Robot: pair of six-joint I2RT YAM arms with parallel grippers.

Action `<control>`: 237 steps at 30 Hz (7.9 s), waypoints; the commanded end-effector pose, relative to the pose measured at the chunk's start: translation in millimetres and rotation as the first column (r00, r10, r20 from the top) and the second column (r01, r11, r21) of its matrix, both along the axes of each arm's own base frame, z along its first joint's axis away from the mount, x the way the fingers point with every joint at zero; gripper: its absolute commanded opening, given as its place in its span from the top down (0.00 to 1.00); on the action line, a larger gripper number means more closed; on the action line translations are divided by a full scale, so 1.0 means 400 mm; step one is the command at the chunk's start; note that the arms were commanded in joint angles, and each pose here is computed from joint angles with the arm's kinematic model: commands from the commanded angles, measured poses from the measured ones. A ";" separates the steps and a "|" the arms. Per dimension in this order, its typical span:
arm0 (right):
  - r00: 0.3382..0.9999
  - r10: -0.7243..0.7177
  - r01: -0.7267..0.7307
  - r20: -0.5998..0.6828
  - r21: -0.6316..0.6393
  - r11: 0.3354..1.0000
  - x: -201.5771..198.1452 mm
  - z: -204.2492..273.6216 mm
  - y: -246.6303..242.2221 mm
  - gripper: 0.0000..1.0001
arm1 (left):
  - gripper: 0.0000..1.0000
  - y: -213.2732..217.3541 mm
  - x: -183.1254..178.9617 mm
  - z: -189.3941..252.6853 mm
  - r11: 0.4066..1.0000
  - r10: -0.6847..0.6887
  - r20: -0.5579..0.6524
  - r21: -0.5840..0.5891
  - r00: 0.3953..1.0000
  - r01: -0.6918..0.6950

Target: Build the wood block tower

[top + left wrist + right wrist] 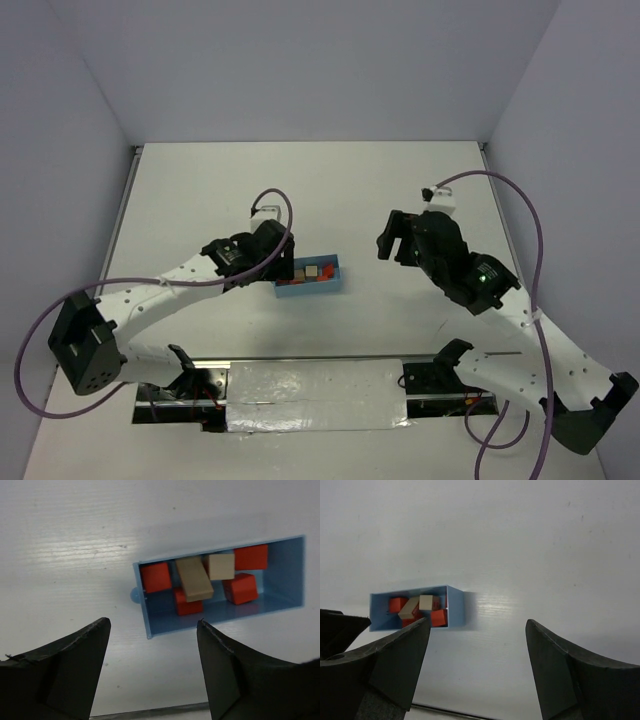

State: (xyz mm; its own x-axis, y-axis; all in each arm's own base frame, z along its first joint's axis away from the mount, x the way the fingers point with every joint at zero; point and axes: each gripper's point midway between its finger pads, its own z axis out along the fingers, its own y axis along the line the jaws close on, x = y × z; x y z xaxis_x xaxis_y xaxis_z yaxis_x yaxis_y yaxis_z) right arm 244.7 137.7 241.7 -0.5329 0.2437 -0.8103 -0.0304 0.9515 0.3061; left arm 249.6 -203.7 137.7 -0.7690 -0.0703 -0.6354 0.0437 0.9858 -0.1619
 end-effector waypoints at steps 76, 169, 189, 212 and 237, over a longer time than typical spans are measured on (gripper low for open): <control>0.991 0.121 -0.120 0.064 -0.027 0.992 -0.062 -0.026 -0.045 0.14 | 0.65 0.287 0.065 -0.242 0.448 0.613 0.556 0.341 0.561 -0.827; 0.861 0.493 -0.497 0.126 0.004 0.868 -0.164 0.014 0.091 0.06 | 0.67 0.043 0.419 -0.077 0.821 -0.047 -0.131 0.559 0.990 0.113; 0.951 0.218 -0.223 0.218 0.001 0.975 -0.135 0.073 -0.041 0.04 | 0.74 -0.312 0.437 -0.072 0.770 -0.338 -0.069 0.553 0.939 0.318; 0.926 0.277 -0.334 0.255 0.216 0.918 -0.084 0.135 0.088 0.08 | 0.74 -0.166 0.357 0.424 0.960 -0.059 0.315 -0.244 0.947 0.141; 0.937 0.335 -0.349 0.099 0.279 0.895 0.156 0.082 0.300 1.00 | 0.87 -0.251 0.098 0.455 0.492 -0.262 0.472 -0.685 0.842 0.537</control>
